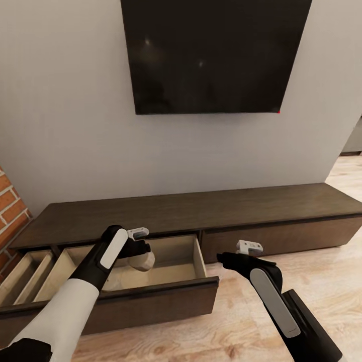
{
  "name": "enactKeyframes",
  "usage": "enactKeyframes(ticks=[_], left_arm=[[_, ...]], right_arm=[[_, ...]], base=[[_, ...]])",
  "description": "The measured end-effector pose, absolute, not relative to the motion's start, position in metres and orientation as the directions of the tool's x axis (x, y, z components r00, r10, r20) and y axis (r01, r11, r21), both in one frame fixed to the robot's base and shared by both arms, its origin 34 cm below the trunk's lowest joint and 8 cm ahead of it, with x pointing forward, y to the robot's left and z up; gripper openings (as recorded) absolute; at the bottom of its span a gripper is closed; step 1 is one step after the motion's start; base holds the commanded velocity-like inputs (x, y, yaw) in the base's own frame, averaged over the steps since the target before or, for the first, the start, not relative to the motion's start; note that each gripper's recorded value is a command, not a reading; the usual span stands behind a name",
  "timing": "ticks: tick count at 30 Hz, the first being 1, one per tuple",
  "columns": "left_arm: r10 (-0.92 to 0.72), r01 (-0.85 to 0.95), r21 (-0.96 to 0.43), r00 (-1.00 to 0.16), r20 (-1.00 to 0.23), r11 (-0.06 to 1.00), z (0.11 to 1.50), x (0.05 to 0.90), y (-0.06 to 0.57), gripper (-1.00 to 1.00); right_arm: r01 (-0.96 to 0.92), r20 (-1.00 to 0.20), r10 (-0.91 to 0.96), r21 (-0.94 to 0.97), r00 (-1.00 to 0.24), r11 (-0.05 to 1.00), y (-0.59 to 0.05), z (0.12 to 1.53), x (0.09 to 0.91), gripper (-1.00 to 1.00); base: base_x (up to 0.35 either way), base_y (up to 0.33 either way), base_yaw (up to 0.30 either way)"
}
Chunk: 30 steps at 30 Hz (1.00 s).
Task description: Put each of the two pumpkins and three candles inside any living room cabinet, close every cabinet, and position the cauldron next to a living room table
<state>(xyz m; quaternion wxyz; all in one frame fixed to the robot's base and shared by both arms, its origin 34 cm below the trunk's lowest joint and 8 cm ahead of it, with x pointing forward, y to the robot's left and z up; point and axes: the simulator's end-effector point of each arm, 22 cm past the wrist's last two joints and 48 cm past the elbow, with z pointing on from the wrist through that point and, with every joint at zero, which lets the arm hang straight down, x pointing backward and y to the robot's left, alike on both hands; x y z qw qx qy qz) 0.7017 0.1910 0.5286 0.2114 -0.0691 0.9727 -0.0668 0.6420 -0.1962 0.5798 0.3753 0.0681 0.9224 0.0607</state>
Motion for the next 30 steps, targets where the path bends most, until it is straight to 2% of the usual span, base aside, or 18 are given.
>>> enactKeyframes(ticks=[10,20,25,30], left_arm=[[-0.162,-0.106,-0.158,-0.901,-0.402,0.982,0.528,0.702,0.191,-1.00],[-0.199,-0.140,-0.176,-0.900,-0.387,0.974,0.525,0.701,0.200,-1.00],[-0.204,-0.146,-0.174,-0.900,-0.385,0.974,0.524,0.701,0.202,-1.00],[-0.216,-0.159,-0.173,-0.892,-0.397,0.972,0.524,0.704,0.205,-1.00]], right_arm=[[0.075,-0.684,0.171,0.168,-0.709,0.983,-0.194,0.580,0.642,1.00],[-0.046,-0.688,0.181,0.297,-0.703,0.954,-0.156,0.590,0.644,1.00],[-0.228,-0.688,0.200,0.478,-0.698,0.848,-0.109,0.617,0.639,1.00],[-0.264,-0.675,0.292,0.594,-0.678,0.760,-0.120,0.644,0.645,1.00]], base=[[0.019,-0.175,0.000],[0.034,-0.169,0.000],[0.008,-0.018,0.000],[0.001,-0.003,0.000]])
